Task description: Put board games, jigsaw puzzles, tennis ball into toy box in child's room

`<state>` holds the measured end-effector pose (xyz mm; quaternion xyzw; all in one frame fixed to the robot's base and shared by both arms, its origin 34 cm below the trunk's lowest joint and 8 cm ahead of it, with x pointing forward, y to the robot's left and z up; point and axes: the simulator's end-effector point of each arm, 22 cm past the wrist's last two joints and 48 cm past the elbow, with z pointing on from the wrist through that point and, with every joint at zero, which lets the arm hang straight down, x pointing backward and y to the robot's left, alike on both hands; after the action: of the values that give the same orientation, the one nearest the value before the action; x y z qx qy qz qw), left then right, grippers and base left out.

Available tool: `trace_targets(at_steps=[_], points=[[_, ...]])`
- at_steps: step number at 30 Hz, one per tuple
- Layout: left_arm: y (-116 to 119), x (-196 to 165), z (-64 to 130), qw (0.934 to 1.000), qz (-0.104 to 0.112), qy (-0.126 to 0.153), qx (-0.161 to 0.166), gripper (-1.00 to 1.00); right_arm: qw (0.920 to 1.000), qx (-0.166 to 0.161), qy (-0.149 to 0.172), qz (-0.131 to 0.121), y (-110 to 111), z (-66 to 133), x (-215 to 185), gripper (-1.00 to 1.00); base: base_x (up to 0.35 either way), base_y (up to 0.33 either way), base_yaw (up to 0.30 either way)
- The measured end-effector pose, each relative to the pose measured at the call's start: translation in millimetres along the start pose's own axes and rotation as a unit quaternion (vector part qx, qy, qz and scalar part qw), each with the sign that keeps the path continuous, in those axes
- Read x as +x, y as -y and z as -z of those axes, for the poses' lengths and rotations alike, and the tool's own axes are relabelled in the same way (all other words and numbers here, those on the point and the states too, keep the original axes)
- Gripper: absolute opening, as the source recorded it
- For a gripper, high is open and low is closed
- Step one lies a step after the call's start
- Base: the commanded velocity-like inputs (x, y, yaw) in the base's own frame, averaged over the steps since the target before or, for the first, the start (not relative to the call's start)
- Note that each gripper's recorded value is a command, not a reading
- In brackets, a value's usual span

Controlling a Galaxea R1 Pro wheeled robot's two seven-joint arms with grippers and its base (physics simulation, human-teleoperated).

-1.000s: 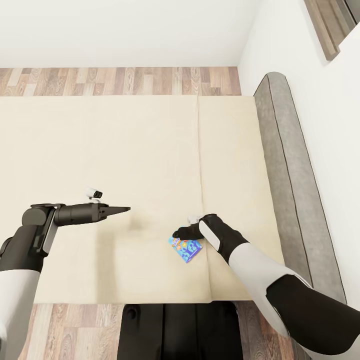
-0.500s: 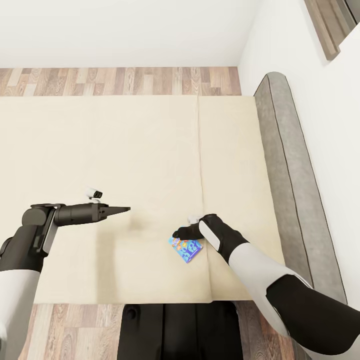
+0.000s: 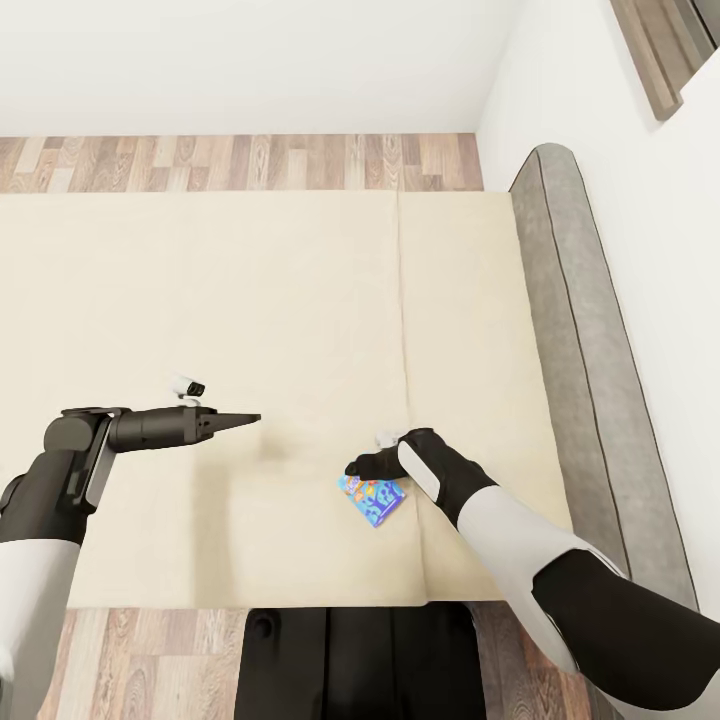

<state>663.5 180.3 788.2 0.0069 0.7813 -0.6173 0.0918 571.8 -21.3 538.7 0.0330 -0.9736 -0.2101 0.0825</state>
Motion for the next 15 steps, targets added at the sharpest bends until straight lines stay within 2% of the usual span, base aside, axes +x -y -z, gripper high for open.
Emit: trace_targets(at_steps=[8, 15], points=[[0.0, 0.1, 0.0, 1.0, 0.0, 0.0, 0.0, 1.0, 1.0, 0.0, 0.0, 0.0, 0.0, 0.0, -0.1, 1.0, 0.0, 0.086, 0.0], [0.1, 0.0, 0.0, 1.0, 0.0, 0.0, 0.0, 1.0, 1.0, 0.0, 0.0, 0.0, 0.0, 0.2, -0.3, 1.0, 0.0, 0.026, 0.0]])
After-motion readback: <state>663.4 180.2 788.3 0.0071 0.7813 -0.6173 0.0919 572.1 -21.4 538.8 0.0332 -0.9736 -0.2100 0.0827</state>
